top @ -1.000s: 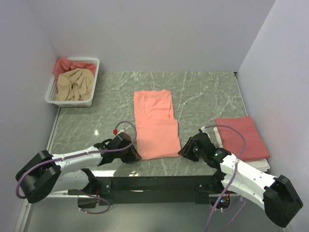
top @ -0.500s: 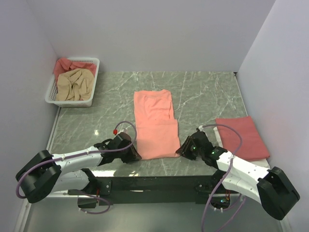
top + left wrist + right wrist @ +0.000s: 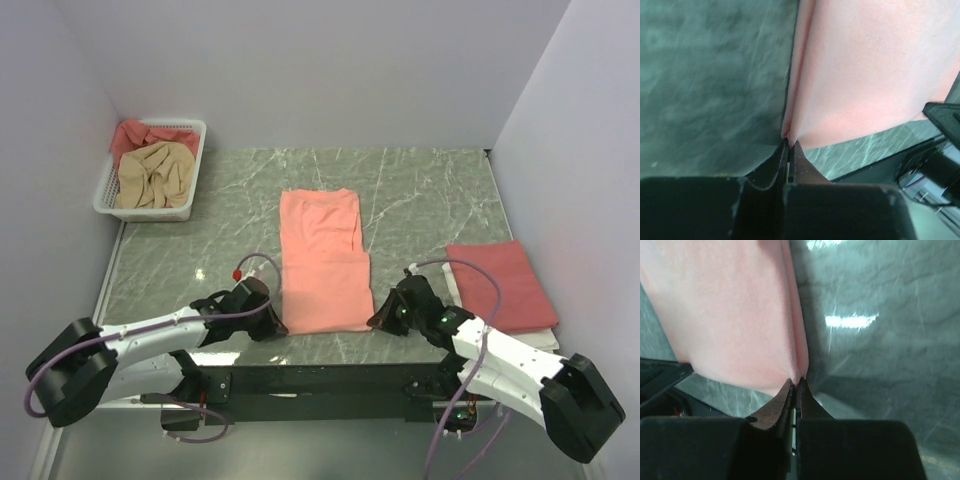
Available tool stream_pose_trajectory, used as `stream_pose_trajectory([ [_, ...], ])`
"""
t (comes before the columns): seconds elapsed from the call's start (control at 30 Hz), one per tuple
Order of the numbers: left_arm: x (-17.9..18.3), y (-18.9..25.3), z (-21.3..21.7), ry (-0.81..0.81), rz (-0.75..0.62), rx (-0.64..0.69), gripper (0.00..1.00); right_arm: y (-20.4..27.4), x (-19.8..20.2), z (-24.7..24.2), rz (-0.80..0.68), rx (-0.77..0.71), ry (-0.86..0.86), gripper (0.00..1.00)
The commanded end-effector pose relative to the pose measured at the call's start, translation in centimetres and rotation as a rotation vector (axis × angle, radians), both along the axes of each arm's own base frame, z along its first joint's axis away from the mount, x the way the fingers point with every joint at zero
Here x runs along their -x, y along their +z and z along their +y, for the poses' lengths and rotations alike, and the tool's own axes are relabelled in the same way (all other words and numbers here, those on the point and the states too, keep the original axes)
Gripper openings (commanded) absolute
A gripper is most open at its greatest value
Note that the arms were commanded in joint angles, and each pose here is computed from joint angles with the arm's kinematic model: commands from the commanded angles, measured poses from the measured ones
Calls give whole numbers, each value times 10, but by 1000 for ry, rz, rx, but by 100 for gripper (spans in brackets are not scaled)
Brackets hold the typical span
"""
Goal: Fold and stack the t-shirts
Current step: Fold the tshirt
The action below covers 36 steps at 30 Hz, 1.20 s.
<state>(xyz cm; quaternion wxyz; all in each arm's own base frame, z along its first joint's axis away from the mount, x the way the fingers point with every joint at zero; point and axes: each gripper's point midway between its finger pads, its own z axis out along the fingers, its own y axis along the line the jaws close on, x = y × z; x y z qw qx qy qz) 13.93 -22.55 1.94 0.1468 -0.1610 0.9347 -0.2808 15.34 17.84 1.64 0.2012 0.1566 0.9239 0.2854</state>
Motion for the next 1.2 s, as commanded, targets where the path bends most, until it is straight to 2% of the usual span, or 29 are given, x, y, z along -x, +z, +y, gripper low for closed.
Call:
stream_pose_trajectory([
  [0.0,19,-6,16,-36,-2,-39,1,-4,20,-9,12,24,50,0],
  [0.2,41,11,8,-98,-39,11,1,12,38,-9,-11,-28,87,0],
  [0.3,42,36,1,-114,-78,66,1,26,42,-6,-28,-51,103,0],
  [0.5,15,86,-1,-73,-217,52,1,88,23,-5,-144,-33,101,0],
  [0.67,-5,134,-10,-80,-323,44,1,115,3,-8,-214,35,89,0],
  [0.8,-24,148,-8,-64,-344,-9,1,138,-15,0,-251,55,93,0],
  [1.03,-70,175,-10,-25,-357,54,0,161,-57,13,-306,94,88,0],
  [1.17,-98,185,-12,-31,-357,37,1,166,-89,15,-302,98,65,0],
])
